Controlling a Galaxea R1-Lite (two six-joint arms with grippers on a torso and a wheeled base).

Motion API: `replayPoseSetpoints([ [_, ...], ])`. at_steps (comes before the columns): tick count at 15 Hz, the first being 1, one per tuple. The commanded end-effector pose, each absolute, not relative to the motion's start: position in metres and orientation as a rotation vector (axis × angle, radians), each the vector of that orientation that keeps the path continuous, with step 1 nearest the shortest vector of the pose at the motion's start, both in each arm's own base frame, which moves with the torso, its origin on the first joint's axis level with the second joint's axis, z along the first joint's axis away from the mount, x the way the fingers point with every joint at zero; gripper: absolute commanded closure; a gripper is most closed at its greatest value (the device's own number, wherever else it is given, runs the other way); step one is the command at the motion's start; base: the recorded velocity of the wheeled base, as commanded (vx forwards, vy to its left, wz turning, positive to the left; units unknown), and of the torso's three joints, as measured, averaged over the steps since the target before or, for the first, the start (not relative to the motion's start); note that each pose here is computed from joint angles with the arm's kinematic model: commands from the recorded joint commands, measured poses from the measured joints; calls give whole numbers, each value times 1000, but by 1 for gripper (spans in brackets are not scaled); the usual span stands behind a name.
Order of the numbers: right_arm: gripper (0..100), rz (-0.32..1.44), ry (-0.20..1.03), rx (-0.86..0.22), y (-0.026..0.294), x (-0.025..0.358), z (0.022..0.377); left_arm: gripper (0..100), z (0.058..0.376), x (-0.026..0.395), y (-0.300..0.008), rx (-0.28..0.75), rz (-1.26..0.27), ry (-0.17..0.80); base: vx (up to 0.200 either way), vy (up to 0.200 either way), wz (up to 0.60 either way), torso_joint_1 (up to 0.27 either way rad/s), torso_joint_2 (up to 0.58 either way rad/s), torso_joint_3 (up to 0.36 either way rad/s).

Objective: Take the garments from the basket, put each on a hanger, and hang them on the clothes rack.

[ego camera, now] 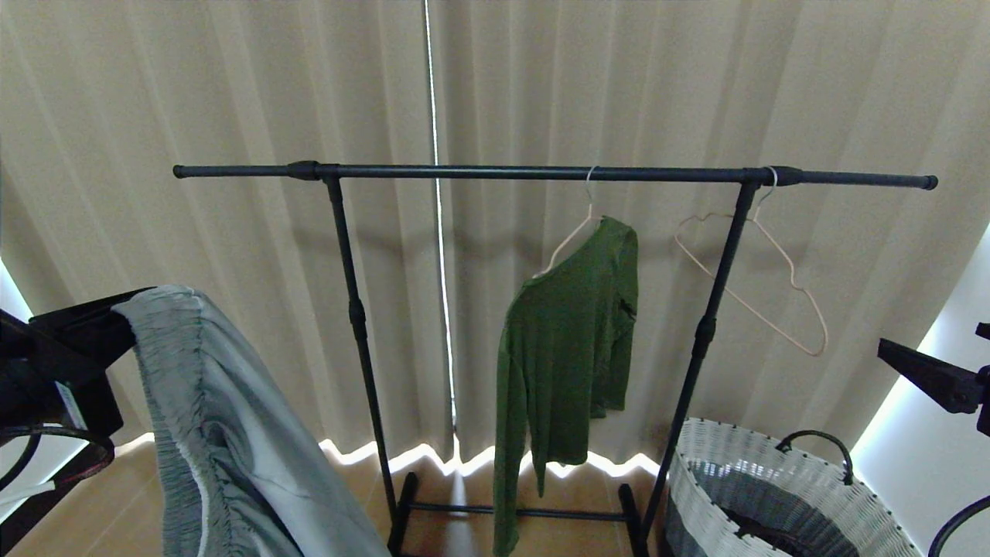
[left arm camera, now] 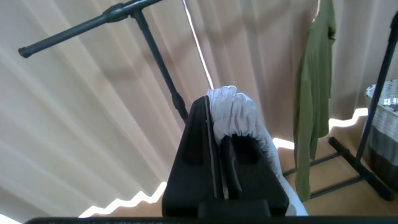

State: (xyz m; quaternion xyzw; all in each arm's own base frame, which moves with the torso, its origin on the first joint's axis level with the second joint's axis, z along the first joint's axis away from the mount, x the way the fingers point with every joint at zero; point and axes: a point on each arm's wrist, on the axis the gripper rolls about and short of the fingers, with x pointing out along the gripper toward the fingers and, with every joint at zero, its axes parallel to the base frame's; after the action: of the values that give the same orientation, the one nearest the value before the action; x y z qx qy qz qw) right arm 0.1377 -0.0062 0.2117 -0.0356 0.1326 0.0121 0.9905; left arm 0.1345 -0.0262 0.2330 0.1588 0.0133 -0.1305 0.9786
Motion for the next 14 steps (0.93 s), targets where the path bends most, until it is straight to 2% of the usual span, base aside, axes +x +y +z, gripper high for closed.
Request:
replayPoseSetpoints([
  [1, 0, 26, 267, -72, -6, 137, 211, 100, 233, 135, -26, 318, -258, 31, 0, 0, 0, 0, 0, 0],
  [9, 0, 26, 256, -71, -6, 137, 212, 100, 230, 132, -25, 319, -255, 33, 0, 0, 0, 0, 0, 0],
  [14, 0, 27, 258, -71, -6, 137, 212, 100, 227, 130, -24, 320, -257, 38, 200, 0, 0, 1, -2, 2],
])
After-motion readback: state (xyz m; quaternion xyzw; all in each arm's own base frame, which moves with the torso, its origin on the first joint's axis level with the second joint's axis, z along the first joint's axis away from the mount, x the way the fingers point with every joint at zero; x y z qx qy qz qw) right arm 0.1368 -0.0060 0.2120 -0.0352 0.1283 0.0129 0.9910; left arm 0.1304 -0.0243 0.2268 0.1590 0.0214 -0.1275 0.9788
